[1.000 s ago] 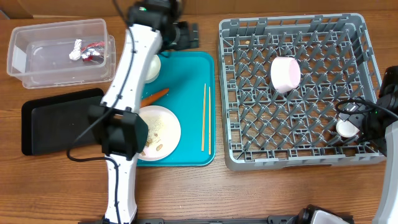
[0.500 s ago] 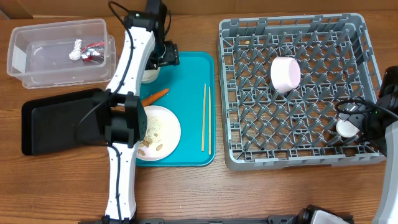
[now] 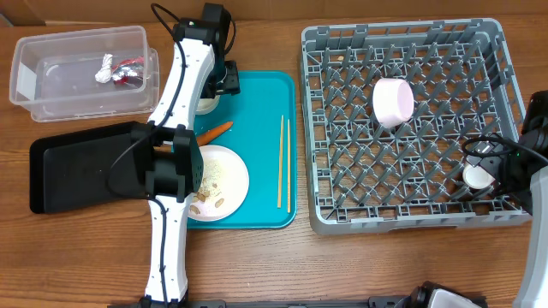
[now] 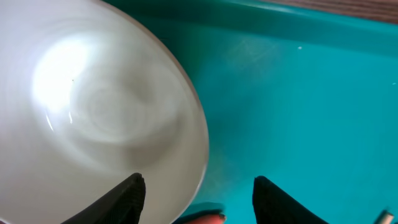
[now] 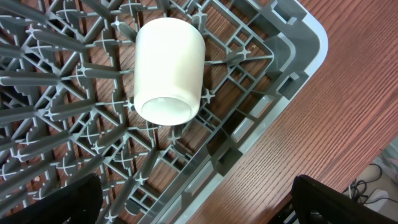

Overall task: Sort waste into correct bins and load items into the dishwasher
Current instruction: 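Grasp the second white bowl on the tray with the left gripper, then carry the white bowl into the rack and release it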

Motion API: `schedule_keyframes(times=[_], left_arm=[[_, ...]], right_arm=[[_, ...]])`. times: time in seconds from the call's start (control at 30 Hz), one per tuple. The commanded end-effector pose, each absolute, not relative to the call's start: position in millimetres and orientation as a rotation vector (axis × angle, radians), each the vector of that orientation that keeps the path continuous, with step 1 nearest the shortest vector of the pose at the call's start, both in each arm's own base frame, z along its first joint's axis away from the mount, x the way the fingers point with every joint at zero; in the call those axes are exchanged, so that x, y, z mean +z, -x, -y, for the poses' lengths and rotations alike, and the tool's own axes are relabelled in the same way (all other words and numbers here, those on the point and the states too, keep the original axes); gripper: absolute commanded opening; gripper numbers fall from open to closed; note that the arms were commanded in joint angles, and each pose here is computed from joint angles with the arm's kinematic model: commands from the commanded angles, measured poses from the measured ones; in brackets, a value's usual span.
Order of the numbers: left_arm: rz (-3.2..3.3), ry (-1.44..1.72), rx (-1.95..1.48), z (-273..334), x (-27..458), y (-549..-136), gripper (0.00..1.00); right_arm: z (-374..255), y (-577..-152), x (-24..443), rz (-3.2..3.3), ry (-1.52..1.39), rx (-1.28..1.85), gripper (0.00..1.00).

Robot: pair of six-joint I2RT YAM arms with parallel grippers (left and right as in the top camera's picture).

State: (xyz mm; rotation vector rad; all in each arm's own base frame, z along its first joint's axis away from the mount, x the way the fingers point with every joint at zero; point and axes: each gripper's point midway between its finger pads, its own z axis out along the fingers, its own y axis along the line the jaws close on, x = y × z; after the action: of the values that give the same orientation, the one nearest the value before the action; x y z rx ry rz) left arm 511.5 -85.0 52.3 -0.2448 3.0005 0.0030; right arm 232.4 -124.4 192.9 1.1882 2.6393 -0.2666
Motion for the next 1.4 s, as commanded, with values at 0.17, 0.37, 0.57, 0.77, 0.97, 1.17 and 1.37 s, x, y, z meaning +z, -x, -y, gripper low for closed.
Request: schedule_keyframes(times=[0.17, 0.37, 0.57, 0.77, 0.97, 1.17, 1.37], left_arm=[[-3.025, 0.242, 0.057, 81, 40, -507, 0.50], [-3.049, 0.242, 0.066, 80, 33, -502, 0.38], [-3.050, 0.243, 0.075, 79, 27, -502, 0.10], [-2.983, 0.206, 0.074, 78, 46, -518, 0.04], [-2.774, 0.012, -0.535, 154, 137, -545, 0.04], [-2.202, -0.505, -1.378, 276, 275, -534, 0.04], [-1.956, -0.760, -1.492, 345, 314, -507, 0.04]], right_arm=[[126, -233, 198, -2.612, -1.193, -0.274, 1.00], [126, -233, 198, -2.612, -1.193, -0.274, 1.00], [126, -233, 198, -2.612, -1.193, -0.274, 1.00], [126, -233, 198, -2.612, -1.193, -0.274, 1.00], [126, -233, 198, -2.612, -1.193, -0.274, 1.00], [126, -233, 198, -2.613, -1.193, -0.274, 1.00], [126, -233, 198, -2.612, -1.193, -0.274, 1.00]])
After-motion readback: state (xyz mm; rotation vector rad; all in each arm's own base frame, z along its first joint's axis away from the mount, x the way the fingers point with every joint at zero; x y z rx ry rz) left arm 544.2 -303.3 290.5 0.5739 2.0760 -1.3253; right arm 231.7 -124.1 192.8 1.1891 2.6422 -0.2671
